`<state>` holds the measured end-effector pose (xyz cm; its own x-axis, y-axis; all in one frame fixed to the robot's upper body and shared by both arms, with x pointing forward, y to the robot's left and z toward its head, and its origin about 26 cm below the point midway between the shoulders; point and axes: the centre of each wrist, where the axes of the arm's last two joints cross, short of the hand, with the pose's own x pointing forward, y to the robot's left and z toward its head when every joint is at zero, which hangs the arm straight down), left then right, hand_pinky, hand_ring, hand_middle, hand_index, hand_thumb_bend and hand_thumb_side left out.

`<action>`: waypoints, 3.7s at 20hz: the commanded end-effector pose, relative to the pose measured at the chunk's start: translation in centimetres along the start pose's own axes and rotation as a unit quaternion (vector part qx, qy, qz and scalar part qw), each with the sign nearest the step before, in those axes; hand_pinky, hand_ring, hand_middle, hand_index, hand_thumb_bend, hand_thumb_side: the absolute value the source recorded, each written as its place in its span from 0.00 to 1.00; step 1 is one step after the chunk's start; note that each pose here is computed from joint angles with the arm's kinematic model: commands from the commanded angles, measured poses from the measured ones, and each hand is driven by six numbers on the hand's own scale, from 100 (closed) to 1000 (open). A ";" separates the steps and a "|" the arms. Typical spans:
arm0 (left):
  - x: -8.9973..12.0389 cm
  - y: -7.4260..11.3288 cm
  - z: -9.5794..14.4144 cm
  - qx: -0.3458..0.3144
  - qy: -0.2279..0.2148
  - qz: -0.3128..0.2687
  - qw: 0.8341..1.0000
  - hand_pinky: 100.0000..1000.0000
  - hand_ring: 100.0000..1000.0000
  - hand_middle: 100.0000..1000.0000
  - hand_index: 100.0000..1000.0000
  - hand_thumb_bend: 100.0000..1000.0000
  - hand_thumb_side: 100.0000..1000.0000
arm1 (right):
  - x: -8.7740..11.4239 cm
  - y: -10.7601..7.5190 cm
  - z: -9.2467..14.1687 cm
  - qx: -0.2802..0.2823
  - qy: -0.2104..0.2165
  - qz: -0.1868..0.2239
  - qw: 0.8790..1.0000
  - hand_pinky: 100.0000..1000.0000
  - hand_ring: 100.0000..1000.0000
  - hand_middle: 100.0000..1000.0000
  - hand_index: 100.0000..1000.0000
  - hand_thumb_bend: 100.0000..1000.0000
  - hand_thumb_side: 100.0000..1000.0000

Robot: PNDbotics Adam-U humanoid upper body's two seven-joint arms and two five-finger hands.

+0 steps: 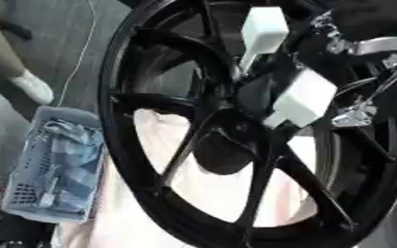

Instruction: Pull the pin out of the wheel hub.

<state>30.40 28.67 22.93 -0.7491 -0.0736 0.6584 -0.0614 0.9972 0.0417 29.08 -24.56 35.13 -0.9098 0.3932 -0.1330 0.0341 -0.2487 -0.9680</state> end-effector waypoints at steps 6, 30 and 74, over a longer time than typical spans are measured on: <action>0.7 0.4 -0.2 0.004 -0.011 -0.005 1.000 0.70 0.61 0.46 0.66 0.00 0.67 | 0.3 -2.1 1.6 -0.036 0.016 -0.019 0.999 0.71 0.71 0.46 0.48 0.05 0.00; 0.1 1.3 0.9 0.029 0.003 -0.023 0.999 0.70 0.61 0.46 0.66 0.00 0.66 | -4.0 -0.6 13.8 -0.225 0.322 -0.118 0.912 0.69 0.71 0.47 0.48 0.01 0.00; -0.1 1.4 1.3 0.036 0.009 -0.022 0.999 0.71 0.62 0.46 0.66 0.00 0.66 | -4.9 18.0 22.6 -0.381 0.641 -0.194 0.638 0.67 0.81 0.73 0.74 0.00 0.15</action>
<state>29.76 30.13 21.19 -0.7118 -0.1137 0.6931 -0.1475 0.9890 0.0108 24.71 -51.81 21.40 0.2138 0.7947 0.5681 0.5092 0.4056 -0.7591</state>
